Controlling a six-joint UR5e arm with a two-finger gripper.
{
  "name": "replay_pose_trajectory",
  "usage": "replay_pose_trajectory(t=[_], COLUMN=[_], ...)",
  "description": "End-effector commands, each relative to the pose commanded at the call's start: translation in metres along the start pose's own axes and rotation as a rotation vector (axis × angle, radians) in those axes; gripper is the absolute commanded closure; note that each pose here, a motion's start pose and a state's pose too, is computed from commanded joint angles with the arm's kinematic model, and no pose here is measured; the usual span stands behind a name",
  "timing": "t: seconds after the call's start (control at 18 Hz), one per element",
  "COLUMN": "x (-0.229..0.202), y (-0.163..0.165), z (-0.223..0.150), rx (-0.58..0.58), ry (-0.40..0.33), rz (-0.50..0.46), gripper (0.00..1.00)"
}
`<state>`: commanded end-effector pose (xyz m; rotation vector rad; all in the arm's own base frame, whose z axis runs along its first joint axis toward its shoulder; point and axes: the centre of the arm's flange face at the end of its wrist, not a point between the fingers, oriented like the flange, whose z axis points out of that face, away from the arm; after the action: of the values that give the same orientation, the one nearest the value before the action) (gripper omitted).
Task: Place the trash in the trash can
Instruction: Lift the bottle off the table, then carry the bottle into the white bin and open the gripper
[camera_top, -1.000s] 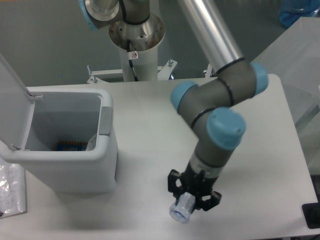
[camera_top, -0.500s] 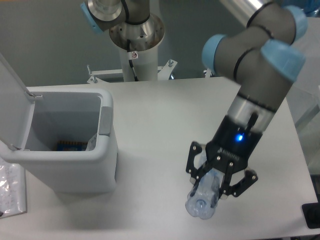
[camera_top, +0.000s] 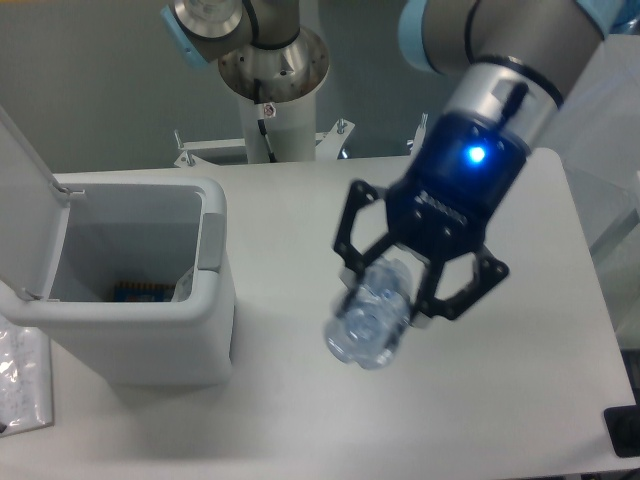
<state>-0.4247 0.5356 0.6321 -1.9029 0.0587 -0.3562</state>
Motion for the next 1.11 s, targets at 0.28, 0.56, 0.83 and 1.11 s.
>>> replay_pose_trajectory(t=[0.28, 0.56, 0.83, 1.11], x=[0.066, 0.102, 0.117, 0.138], y=[-0.001, 0.023, 0.057, 0.075], z=[0.042, 0.083, 0.113, 0.122], rx=[-0.016, -0.042, -0.068, -0.091], ry=[0.104, 0.178, 0.227, 0.254], rz=[0.029, 0.035, 0.04, 0.03], gripper=[0.49, 0.48, 0.48, 0.4])
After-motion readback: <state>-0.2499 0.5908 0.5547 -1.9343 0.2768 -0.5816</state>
